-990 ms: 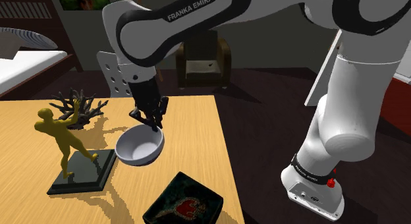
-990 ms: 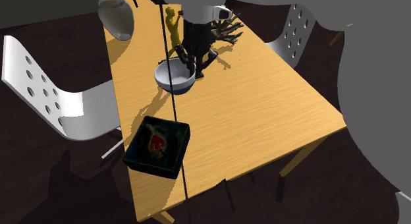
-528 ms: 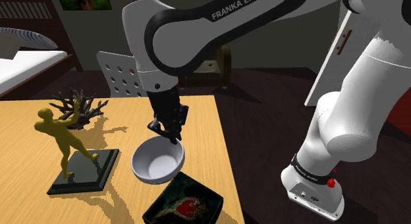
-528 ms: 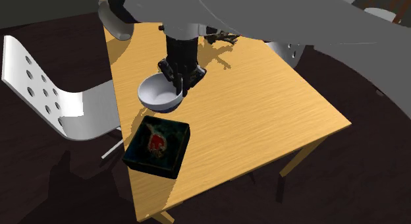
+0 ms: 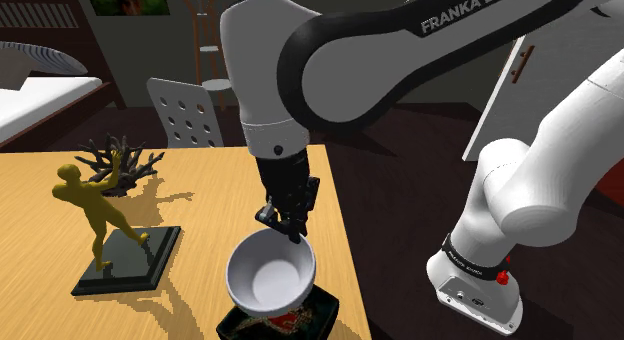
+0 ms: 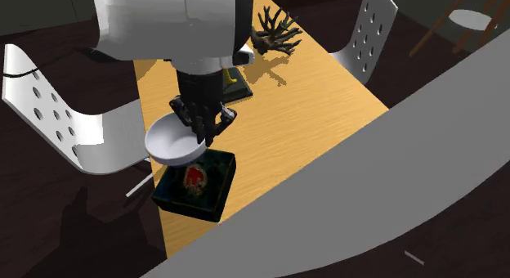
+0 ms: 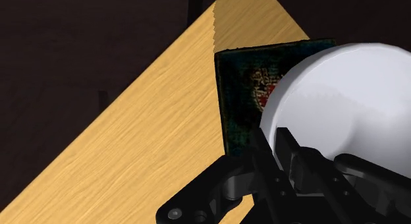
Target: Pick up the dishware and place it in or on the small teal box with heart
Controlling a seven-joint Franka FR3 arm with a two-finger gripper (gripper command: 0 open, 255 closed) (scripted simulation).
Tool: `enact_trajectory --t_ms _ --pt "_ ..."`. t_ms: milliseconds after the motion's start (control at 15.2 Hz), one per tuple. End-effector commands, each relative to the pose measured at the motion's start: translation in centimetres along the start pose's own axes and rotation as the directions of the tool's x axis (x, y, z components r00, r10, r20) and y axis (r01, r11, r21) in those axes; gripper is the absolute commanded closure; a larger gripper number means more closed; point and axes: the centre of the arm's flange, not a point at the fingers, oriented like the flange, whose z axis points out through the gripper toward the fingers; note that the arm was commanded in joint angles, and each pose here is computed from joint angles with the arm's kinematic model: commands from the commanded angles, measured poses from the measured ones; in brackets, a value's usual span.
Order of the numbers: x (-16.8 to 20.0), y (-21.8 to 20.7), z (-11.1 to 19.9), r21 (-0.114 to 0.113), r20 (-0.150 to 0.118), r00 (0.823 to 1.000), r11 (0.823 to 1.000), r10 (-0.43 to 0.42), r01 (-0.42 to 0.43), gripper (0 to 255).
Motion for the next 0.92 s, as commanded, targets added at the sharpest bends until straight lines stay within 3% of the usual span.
enact_trajectory --t_ms 0,858 --pt "-0.1 0.2 0.9 0.001 0.0 1.0 1.0 0.001 -0.001 255" --pt "1.3 0.3 7.6 0.001 0.0 1.0 1.0 0.001 -0.001 255"
